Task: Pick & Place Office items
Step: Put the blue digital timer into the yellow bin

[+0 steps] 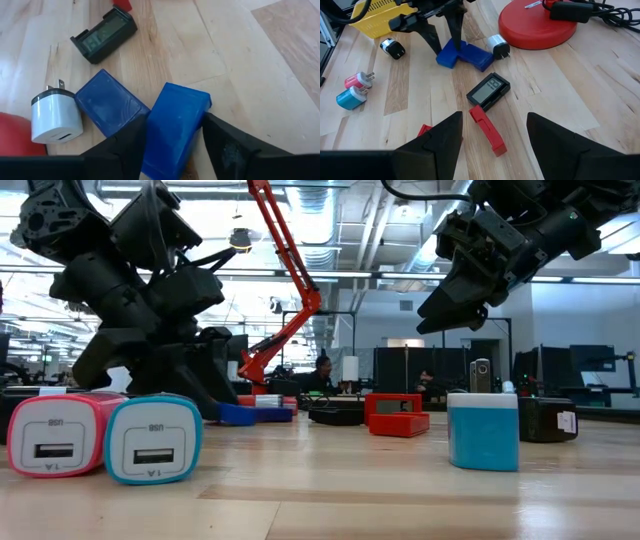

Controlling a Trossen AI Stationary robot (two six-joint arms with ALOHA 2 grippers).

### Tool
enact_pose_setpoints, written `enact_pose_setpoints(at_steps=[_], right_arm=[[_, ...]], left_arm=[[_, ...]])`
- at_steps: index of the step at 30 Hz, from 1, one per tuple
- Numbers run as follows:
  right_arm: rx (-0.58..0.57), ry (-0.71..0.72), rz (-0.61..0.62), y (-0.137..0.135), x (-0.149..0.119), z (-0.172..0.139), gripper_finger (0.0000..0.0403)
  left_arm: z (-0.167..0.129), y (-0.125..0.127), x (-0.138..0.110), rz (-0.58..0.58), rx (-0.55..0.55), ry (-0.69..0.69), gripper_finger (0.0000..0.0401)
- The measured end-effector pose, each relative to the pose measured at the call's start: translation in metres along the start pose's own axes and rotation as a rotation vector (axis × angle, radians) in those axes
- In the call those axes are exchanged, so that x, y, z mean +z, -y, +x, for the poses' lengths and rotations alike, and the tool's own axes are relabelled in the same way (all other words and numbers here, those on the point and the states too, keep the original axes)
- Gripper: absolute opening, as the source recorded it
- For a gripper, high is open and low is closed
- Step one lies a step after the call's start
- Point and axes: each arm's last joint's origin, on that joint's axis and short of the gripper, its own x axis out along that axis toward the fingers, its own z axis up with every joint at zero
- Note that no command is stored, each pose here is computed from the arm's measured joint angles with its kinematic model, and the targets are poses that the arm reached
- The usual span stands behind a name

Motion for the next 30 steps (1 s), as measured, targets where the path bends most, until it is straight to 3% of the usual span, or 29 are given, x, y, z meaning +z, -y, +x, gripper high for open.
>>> enact_pose_setpoints(at_steps=[10, 21, 30], right_arm=[[0.000, 0.000, 0.029, -0.0001, 0.0000, 0.0000, 0.0214], [0.000, 0.000, 0.037, 0.0000, 0.0000, 0.0000, 0.0214], [0.000, 0.000, 0.037, 0.0000, 0.0001, 0.0000, 0.0214]], left_arm=[[0.0001, -0.0008, -0.0008, -0.004, 0.029, -0.014, 0.0155], [0.0003, -0.0015, 0.0026, -0.008, 0.036, 0.026, 0.0187], [0.0003, -0.0014, 0.0017, -0.032, 0.033, 0.017, 0.0252]])
